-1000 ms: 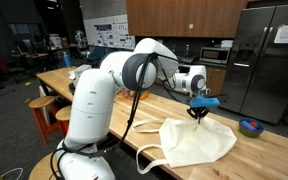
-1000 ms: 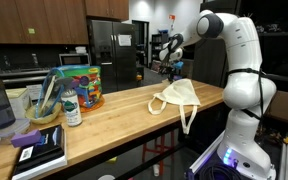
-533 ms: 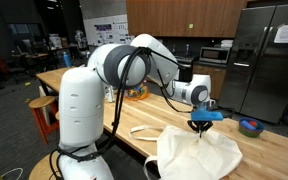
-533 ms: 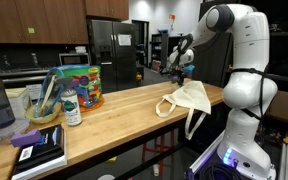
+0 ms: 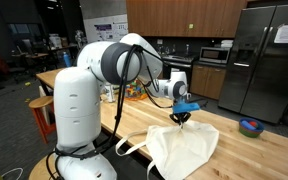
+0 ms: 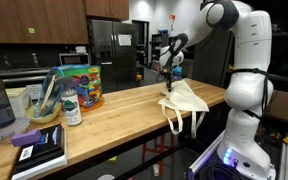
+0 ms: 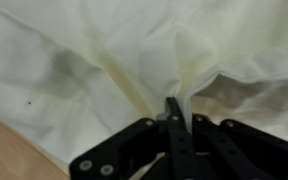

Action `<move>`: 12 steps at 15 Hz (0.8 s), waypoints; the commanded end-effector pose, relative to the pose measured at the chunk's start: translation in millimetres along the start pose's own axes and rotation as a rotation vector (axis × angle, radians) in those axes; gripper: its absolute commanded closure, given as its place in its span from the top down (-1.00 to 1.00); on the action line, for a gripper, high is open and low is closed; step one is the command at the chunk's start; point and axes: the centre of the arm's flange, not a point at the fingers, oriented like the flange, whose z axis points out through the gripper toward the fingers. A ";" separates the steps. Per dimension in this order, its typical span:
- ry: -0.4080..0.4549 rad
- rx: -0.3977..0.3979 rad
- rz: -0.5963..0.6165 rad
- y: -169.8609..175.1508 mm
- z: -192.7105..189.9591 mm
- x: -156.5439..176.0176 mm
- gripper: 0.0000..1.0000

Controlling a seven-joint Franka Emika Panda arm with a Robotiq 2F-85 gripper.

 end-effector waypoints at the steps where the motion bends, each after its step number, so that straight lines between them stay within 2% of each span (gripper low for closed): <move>1: 0.012 -0.048 -0.141 -40.4 -25.1 61.1 -0.98; 6: 0.052 -0.126 -0.359 -106.3 -79.8 149.1 -0.98; 7: 0.066 -0.139 -0.387 -113.9 -93.9 160.1 -0.98; 8: 0.088 -0.166 -0.429 -121.9 -123.0 185.2 -0.98; 9: 0.080 -0.131 -0.386 -124.2 -91.7 158.1 -0.98; 12: 0.081 -0.132 -0.391 -126.1 -93.0 161.7 -0.94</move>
